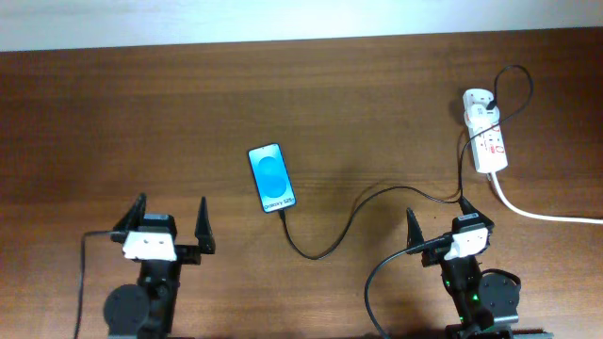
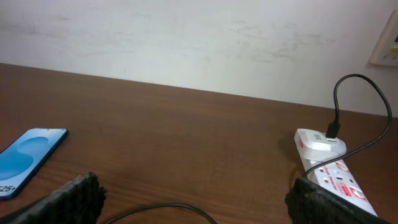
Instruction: Plug charger to phone and switch on socket
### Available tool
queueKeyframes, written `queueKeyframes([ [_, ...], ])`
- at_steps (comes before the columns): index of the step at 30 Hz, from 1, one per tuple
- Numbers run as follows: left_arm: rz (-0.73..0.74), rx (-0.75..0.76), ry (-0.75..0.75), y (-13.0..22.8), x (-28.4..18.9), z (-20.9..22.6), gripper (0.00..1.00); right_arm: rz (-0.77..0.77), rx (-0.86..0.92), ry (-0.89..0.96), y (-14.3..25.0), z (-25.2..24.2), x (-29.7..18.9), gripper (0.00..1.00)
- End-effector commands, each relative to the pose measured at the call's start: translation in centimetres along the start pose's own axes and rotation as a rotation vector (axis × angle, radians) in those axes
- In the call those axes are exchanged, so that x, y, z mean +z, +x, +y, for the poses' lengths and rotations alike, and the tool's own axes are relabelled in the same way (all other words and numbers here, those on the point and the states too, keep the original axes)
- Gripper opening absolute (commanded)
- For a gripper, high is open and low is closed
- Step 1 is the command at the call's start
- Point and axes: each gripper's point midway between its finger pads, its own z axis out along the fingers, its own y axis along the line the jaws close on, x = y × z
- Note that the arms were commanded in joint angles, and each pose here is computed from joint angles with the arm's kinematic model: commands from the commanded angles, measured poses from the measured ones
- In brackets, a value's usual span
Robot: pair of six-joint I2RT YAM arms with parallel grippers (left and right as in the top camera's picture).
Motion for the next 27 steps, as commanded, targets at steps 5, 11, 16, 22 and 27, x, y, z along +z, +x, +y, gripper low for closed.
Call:
queueKeyframes([
  [5,-0.056,0.104,-0.025,5.9,-0.1,0.1,0.99,0.001,-0.006,-0.002,0.2,0.1,0.0,0.98],
  [11,0.057,0.126,-0.009,8.7,-0.1,-0.1,0.99,0.001,-0.006,-0.002,0.2,0.1,0.0,0.98],
  [16,0.057,0.126,-0.009,8.7,-0.1,-0.1,0.99,0.001,-0.006,-0.002,0.2,0.1,0.0,0.98],
  [22,0.057,0.126,-0.009,8.7,-0.1,-0.1,0.99,0.001,-0.006,-0.002,0.2,0.1,0.0,0.98],
  [27,0.057,0.126,-0.009,8.7,-0.1,-0.1,0.99,0.001,-0.006,-0.002,0.2,0.1,0.0,0.98],
])
